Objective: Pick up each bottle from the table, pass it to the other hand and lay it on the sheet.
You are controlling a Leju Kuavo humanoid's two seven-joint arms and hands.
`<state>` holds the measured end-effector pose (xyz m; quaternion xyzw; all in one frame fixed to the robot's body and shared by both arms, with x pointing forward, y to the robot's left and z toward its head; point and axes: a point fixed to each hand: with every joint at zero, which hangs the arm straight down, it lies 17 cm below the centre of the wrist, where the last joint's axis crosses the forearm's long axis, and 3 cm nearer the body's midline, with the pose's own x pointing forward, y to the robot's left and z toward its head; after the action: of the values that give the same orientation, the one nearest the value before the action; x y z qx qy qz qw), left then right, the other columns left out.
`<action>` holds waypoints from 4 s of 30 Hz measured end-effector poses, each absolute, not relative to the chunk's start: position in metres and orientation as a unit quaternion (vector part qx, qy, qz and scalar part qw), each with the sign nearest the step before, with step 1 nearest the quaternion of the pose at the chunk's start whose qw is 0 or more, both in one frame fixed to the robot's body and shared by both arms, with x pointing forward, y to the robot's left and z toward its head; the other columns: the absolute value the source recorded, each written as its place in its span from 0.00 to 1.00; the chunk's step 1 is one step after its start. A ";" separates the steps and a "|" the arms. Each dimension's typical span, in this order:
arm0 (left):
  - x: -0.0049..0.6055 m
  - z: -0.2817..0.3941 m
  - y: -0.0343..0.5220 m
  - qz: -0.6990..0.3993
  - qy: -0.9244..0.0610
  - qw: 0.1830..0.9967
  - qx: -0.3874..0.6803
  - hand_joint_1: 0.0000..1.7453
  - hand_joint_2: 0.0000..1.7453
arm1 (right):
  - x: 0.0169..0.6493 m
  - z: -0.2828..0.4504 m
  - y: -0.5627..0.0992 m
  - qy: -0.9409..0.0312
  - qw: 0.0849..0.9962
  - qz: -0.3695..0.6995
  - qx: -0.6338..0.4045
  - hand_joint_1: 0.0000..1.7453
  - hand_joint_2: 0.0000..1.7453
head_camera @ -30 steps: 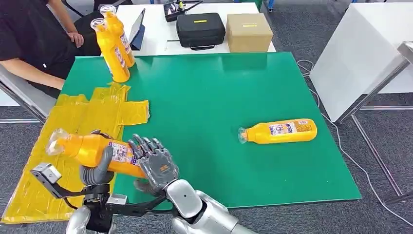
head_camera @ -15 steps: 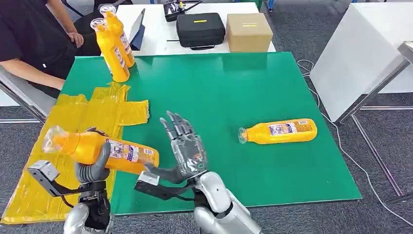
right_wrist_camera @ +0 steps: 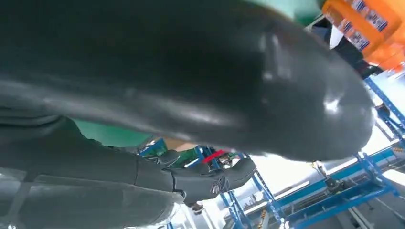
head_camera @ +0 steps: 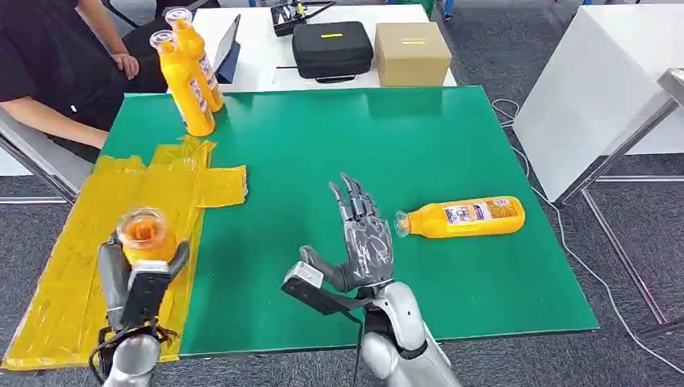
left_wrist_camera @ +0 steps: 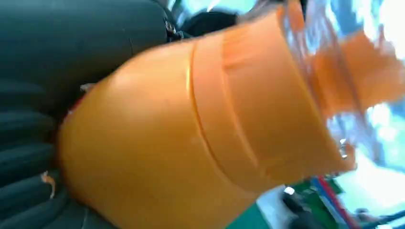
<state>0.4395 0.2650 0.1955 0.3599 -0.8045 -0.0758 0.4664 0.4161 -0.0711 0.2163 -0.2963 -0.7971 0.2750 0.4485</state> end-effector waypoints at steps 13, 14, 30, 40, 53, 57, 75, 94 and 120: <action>0.471 0.186 0.246 -0.354 -0.695 0.305 0.547 1.00 1.00 | 0.421 0.215 -0.082 -0.808 0.457 0.259 -0.268 0.00 0.00; 0.472 0.185 0.248 -0.355 -0.689 0.309 0.551 1.00 1.00 | 0.422 0.217 -0.082 -0.809 0.455 0.259 -0.267 0.00 0.00; 0.473 0.131 0.256 -0.391 -0.626 0.362 0.569 0.00 0.00 | 0.426 0.222 -0.065 -0.822 0.443 0.275 -0.232 0.00 0.00; 0.462 0.085 0.242 -0.456 -0.607 0.358 0.544 0.00 0.00 | 0.429 0.218 -0.058 -0.822 0.441 0.285 -0.219 0.00 0.00; 0.450 0.079 0.216 -0.479 -0.652 0.333 0.485 0.00 0.00 | 0.435 0.212 -0.061 -0.817 0.445 0.291 -0.222 0.00 0.00; 0.437 0.135 0.230 -0.300 -0.787 0.358 0.403 0.00 0.00 | 0.440 0.209 -0.072 -0.816 0.456 0.282 -0.216 0.00 0.00; 0.368 0.251 0.338 0.188 -0.876 0.400 0.191 0.00 0.00 | 0.455 0.173 -0.133 -0.779 0.486 0.310 -0.247 0.00 1.00; 0.363 0.229 0.315 0.242 -0.856 0.456 0.000 0.00 0.00 | 0.470 0.101 -0.267 -0.601 0.528 0.485 -0.354 0.00 1.00; 0.380 0.225 0.320 0.263 -0.852 0.453 -0.012 0.00 0.00 | 0.521 0.115 -0.353 -0.542 0.521 0.512 -0.416 0.00 1.00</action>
<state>0.3804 0.3199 0.2247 -0.0120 -0.8519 0.2629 0.4528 0.5208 -0.3528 0.1151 -0.4161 -0.5423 0.5116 0.5206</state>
